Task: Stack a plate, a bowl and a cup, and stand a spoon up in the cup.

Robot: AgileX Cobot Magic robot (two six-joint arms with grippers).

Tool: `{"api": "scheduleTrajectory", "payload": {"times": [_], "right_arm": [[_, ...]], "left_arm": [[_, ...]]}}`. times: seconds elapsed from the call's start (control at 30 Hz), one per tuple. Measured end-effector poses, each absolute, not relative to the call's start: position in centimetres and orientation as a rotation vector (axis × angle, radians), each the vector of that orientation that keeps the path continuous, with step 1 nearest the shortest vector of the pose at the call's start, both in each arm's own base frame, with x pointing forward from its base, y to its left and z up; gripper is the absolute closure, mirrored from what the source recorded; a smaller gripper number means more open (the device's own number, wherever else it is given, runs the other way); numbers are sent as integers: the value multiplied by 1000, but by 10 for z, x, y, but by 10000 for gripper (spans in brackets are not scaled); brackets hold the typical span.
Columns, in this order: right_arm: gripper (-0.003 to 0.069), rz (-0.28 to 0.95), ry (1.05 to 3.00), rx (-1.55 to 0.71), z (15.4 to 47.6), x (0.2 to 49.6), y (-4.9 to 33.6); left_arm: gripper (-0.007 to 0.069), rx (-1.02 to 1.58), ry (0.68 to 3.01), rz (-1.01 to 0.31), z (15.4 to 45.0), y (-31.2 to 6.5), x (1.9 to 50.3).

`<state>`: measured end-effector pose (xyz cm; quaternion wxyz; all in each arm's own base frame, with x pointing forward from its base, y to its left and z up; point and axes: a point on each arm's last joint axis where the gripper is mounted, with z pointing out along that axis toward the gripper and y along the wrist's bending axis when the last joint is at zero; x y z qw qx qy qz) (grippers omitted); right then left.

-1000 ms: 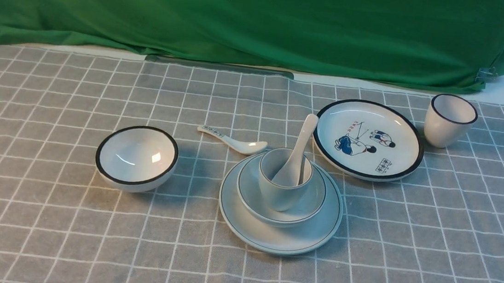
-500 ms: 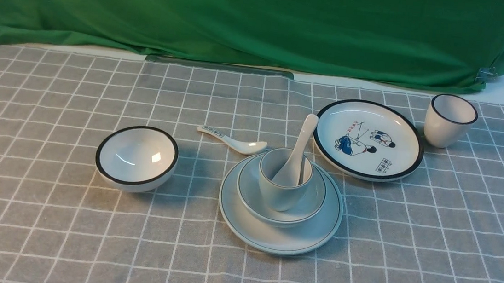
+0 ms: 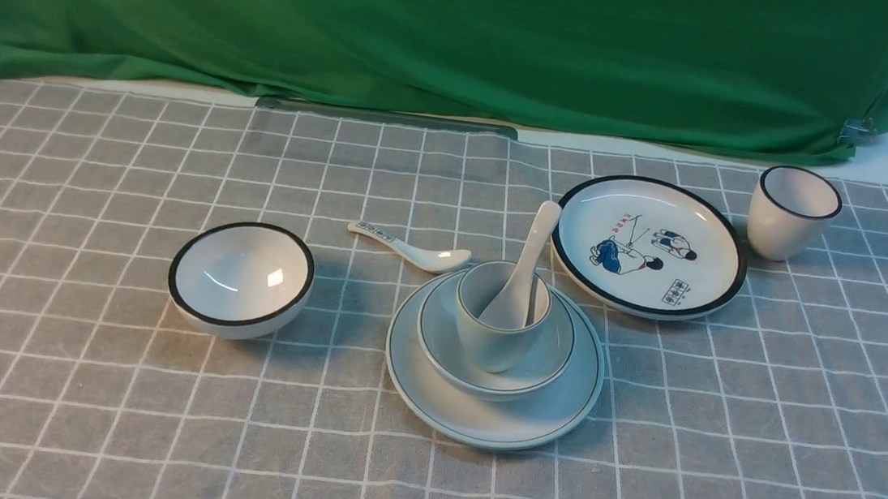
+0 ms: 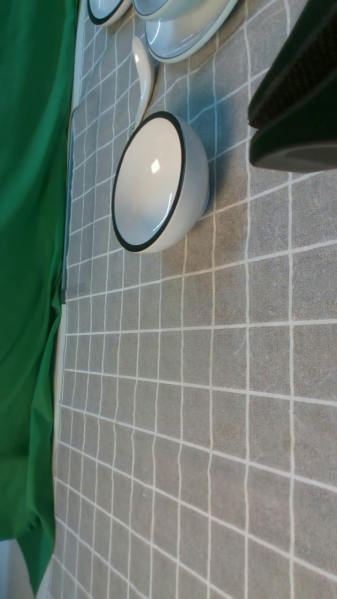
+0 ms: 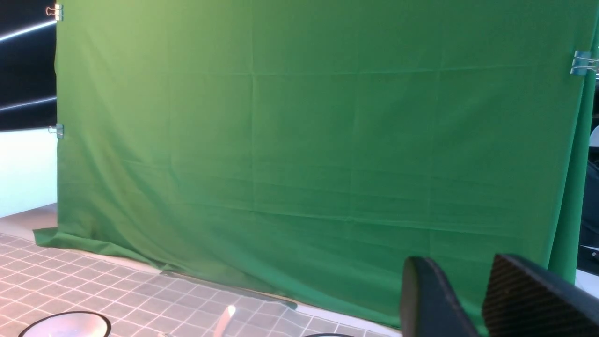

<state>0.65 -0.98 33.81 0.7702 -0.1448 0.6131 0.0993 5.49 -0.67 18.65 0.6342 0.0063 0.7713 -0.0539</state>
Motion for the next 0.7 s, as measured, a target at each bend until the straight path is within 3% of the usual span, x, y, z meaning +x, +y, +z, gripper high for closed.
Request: {"api": "scheduleTrajectory", "payload": {"times": [0.17,0.37,0.7], "right_arm": [[418,230,1329,-310,338,6,-9],[418,369,1290,-319,338,5,0],[418,359,1345,-351,331,12,5]], "left_arm": [[608,14,1763,-123,187,-7,55],[608,14,1763,-123,187,-7,55],[608,17,1763,-119,186,-7,55]]}}
